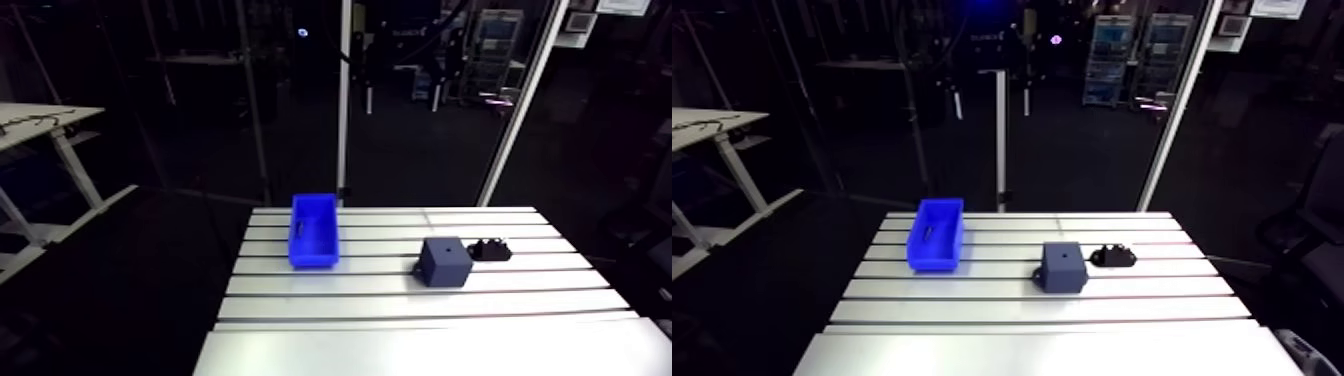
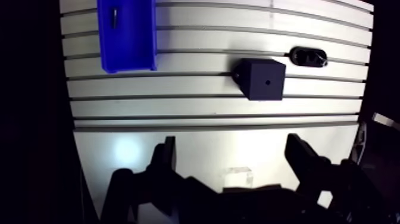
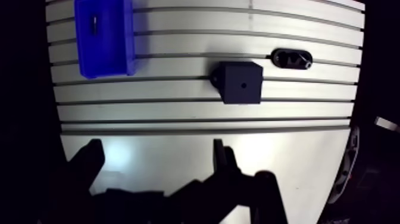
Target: Pick up the M10 bolt and insert it into the hole until fully seated.
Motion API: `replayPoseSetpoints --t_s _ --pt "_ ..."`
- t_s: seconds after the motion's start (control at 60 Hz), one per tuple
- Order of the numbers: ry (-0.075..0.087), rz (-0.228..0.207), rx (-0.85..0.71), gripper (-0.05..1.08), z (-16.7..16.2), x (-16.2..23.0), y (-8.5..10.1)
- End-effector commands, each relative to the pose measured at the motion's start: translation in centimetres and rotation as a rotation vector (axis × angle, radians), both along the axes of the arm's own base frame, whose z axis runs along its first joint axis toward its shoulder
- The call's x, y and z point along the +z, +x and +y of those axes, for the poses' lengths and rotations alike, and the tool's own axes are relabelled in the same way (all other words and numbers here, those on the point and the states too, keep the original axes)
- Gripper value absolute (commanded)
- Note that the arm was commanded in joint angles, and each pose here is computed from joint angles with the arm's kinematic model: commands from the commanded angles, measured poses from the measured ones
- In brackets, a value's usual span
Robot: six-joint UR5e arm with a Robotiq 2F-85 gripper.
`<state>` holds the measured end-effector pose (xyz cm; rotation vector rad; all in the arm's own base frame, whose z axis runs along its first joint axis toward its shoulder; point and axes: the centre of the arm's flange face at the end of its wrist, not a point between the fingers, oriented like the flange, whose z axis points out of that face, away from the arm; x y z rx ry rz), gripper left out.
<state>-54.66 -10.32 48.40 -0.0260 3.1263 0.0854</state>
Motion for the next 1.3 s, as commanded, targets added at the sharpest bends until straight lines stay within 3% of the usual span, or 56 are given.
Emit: replayPoseSetpoints --t_s 0.017,0.15,0.3,0.417,0.45,0.483,0.6,0.717,0.75,0.767,0.8,0.917,1.167,1.3 --pt "0.003 0.006 0.010 0.01 0.4 0.3 -0.1" --pt "0.000 0.022 0.028 0.01 0.8 0.0 -0.2" --pt "0.011 0.067 0.008 0.01 3.0 -0.4 -0.9" --pt "0.017 0.079 0.010 0.01 6.9 -1.5 -1.3" --pt "0.020 0.093 -0.004 0.01 8.4 -1.8 -1.5" --pt "0.027 0.134 -0.031 0.01 11.2 -2.2 -1.8" --pt "0.027 0.179 -0.028 0.01 13.2 -2.7 -2.1" --pt "0.011 0.162 -0.006 0.01 14.7 -4.0 -2.3" --pt "-0.009 0.160 -0.001 0.01 16.9 -4.4 -2.0" --pt "-0.009 0.160 -0.001 0.01 16.9 -4.4 -2.0" --pt "-0.033 0.164 0.002 0.01 19.0 -4.8 -1.7" --pt "-0.062 0.184 -0.002 0.01 22.4 -5.7 -1.6" --pt "-0.065 0.169 0.000 0.01 24.1 -8.8 -2.0" --pt "-0.042 0.206 0.016 0.01 25.7 -10.7 -1.8"
